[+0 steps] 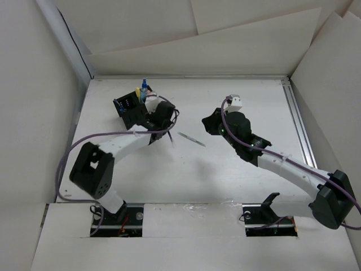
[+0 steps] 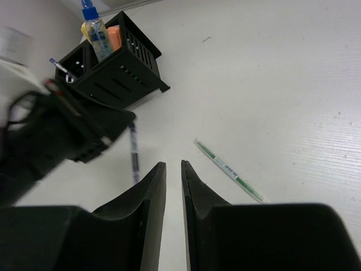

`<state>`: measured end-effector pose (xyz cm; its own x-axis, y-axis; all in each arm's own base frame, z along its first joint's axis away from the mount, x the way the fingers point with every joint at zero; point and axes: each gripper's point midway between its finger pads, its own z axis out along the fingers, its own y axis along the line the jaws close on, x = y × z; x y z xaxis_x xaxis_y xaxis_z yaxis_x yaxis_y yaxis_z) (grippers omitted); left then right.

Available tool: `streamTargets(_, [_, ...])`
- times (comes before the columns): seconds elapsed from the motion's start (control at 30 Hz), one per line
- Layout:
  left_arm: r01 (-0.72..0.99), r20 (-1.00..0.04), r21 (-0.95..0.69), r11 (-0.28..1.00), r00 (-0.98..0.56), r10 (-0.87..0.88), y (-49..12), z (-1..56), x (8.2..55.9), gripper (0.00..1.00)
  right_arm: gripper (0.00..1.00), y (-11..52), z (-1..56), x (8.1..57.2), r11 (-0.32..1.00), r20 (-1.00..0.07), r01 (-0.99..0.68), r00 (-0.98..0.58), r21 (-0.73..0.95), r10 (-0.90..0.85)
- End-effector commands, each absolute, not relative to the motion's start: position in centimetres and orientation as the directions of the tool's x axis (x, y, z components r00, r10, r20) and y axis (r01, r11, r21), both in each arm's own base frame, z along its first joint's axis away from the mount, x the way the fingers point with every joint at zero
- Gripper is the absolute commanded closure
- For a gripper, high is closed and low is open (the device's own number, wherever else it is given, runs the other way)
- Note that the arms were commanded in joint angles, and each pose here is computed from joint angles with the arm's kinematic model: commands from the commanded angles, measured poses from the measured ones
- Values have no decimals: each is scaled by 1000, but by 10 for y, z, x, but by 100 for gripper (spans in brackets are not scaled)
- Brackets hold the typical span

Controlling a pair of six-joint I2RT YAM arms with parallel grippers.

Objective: Sort the stationery into containers
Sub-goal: Pick up the pen from the center of the board, then place the pen in the storage box.

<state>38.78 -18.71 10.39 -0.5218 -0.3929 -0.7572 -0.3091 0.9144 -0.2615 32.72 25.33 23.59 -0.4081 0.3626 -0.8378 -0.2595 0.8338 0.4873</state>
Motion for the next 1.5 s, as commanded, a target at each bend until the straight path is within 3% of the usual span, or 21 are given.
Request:
streamTargets(0.0, [-296, -786, -405, 865, -370, -495, -163, 185, 399, 100, 77, 255, 254, 330, 813, -839, -282, -372, 509, 397])
streamTargets(0.2, [-412, -793, -509, 755, -114, -598, -76, 259, 432, 100, 77, 258, 254, 328, 810, -839, -290, -375, 509, 393])
streamTargets(0.37, [-589, -838, -405, 699, -66, -541, -13, 270, 468, 100, 77, 258, 256, 329, 807, -840, -293, -370, 512, 398])
streamTargets(0.5, [-694, -913, -299, 655, 9, -407, 27, 299, 469, 100, 76, 265, 256, 324, 797, -837, -316, -384, 515, 389])
streamTargets(0.7, [-777, -970, -147, 612, -7, -241, 50, 300, 476, 100, 76, 266, 256, 323, 793, -836, -323, -388, 517, 387])
streamTargets(1.1, [-850, -995, 25, 526, -72, -70, 65, 288, 496, 100, 76, 272, 247, 325, 801, -840, -325, -403, 502, 363])
streamTargets(1.47, [-857, -998, 39, 513, -60, -25, 60, 282, 518, 100, 76, 278, 237, 332, 813, -843, -320, -415, 487, 342])
